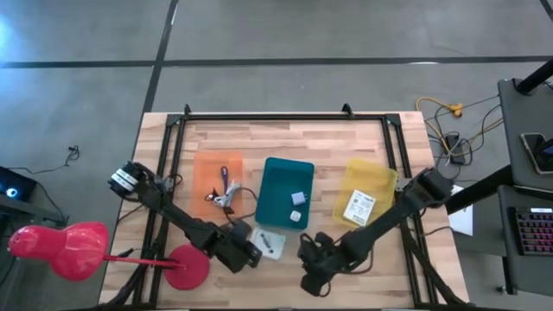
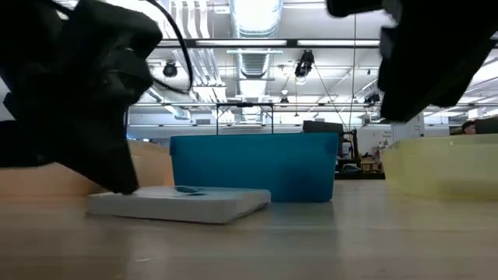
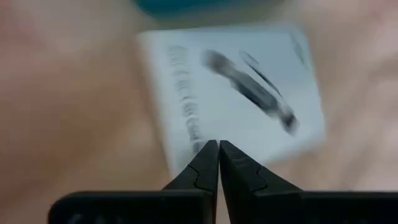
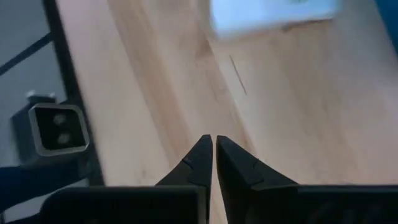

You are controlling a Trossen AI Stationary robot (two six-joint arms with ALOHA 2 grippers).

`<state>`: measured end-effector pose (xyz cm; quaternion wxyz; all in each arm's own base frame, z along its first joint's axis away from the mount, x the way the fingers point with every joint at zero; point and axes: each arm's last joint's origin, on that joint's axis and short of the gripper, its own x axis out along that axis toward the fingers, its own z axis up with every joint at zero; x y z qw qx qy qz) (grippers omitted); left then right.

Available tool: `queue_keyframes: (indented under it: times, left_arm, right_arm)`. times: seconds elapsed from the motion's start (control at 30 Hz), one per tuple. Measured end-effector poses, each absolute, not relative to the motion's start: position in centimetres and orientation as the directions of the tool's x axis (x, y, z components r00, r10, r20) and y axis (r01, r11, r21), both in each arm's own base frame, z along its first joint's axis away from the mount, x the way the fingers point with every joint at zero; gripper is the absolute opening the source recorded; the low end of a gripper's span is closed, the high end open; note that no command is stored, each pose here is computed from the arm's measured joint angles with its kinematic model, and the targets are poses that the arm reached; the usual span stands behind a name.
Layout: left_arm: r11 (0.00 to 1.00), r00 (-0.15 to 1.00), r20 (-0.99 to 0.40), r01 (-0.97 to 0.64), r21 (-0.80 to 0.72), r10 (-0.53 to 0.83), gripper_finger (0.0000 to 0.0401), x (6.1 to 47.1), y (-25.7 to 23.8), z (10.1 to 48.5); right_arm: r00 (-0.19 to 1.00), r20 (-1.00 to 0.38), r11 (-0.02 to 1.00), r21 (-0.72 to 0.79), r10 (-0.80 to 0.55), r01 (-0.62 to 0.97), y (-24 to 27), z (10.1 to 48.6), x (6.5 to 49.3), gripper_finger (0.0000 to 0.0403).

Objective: Pick and place items into bin
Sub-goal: Put the card reader box into the yellow bin

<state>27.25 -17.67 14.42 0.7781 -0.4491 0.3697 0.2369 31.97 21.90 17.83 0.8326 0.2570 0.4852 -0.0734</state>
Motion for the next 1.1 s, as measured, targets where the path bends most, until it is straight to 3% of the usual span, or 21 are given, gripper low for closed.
queue_keyframes:
  times: [0.13, 0.23, 0.33, 0.43, 0.53, 0.67, 0.83, 1.0, 1.1]
  left_arm:
    - [0.524, 0.754, -0.648, -0.513, -0.679, -0.102, 0.0000, 29.0, -19.6, 14.9]
    - [0.585, 0.814, -0.566, -0.398, -0.706, -0.129, 0.0000, 29.8, -20.8, 17.2]
    - [0.665, 0.762, -0.647, -0.466, -0.584, -0.034, 0.0000, 29.4, -20.8, 18.5]
    - [0.733, 0.636, -0.766, -0.564, -0.380, 0.091, 0.0000, 28.5, -20.4, 18.3]
    - [0.758, 0.588, -0.797, -0.581, -0.296, 0.139, 0.0000, 28.1, -20.0, 17.5]
    - [0.762, 0.592, -0.793, -0.577, -0.293, 0.142, 0.0000, 28.6, -19.9, 16.1]
    - [0.783, 0.664, -0.747, -0.477, -0.398, 0.025, 0.0000, 29.9, -21.4, 15.2]
    - [0.763, 0.656, -0.741, -0.401, -0.507, -0.147, 0.0000, 30.5, -23.0, 14.2]
    - [0.764, 0.671, -0.719, -0.365, -0.532, -0.180, 0.0000, 30.5, -23.9, 15.1]
  right_arm:
    - [0.498, -0.861, 0.863, 0.328, 0.105, 0.385, 22.6, 16.6, 33.1, 0.0013]
    - [0.446, -0.892, 0.879, 0.266, 0.069, 0.396, 22.8, 16.2, 33.3, 0.0013]
    - [0.409, -0.912, 0.867, 0.220, 0.020, 0.447, 22.6, 16.0, 33.1, 0.0013]
    - [0.411, -0.910, 0.843, 0.183, -0.049, 0.506, 22.2, 15.9, 32.9, 0.0013]
    - [0.431, -0.901, 0.830, 0.200, -0.054, 0.521, 21.9, 16.0, 33.3, 0.0013]
    - [0.458, -0.888, 0.822, 0.233, -0.038, 0.520, 21.9, 16.4, 34.0, 0.0013]
    - [0.470, -0.882, 0.837, 0.229, -0.038, 0.497, 21.8, 16.8, 34.3, 0.0013]
    - [0.466, -0.884, 0.852, 0.216, -0.037, 0.476, 21.7, 16.9, 34.4, 0.0013]
    - [0.463, -0.886, 0.849, 0.216, -0.038, 0.482, 21.7, 16.9, 34.3, 0.0013]
